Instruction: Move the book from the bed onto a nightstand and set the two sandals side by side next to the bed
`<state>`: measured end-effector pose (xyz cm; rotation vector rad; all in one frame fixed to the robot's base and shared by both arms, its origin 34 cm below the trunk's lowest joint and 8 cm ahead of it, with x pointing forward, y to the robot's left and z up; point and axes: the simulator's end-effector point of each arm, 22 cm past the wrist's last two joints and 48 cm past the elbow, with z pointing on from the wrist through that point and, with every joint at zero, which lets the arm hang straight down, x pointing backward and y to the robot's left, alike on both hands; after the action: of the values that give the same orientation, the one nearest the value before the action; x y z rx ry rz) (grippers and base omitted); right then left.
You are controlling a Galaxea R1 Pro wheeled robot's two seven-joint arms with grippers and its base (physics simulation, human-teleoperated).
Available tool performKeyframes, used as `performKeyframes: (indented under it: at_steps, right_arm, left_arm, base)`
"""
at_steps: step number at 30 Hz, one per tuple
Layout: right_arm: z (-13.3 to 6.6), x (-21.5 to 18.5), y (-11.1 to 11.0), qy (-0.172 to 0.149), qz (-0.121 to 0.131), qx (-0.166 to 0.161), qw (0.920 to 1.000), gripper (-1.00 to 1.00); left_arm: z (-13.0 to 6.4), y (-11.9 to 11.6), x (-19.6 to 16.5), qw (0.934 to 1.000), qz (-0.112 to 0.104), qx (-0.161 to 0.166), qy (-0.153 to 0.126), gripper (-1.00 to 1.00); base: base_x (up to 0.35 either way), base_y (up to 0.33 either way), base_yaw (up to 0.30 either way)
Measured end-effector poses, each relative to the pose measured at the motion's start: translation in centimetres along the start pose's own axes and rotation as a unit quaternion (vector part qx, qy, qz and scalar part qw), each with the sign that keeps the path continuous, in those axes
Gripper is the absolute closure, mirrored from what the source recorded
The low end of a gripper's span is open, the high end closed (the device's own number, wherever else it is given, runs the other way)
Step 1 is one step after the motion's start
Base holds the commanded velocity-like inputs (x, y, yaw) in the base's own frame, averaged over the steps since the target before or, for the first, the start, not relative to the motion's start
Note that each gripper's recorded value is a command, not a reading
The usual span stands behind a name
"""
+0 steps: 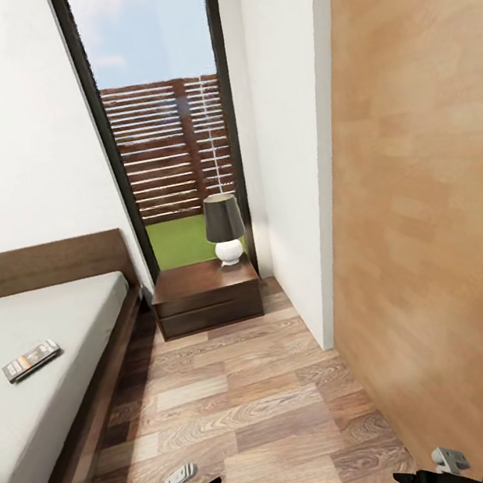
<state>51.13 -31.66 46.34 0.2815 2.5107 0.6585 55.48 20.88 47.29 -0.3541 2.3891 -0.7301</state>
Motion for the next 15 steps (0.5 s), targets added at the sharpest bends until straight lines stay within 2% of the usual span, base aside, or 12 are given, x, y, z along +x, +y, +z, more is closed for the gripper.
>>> performKeyframes:
  at_steps: [9,15]
  right_arm:
    - [0.00,0.00,-0.02,0.000,0.000,0.000,1.0000,-1.00]
    - [-0.02,-0.01,-0.02,0.000,0.000,0.001,1.0000,-1.00]
  left_arm:
    - [0.02,-0.03,0.02,1.0000,0.000,0.000,0.000,-1.00]
    - [0.00,-0.05,0.02,1.0000,0.000,0.000,0.000,-1.00]
  base:
    - [0.003,0.000,0.037]
    - [0.171,-0.151,0.001]
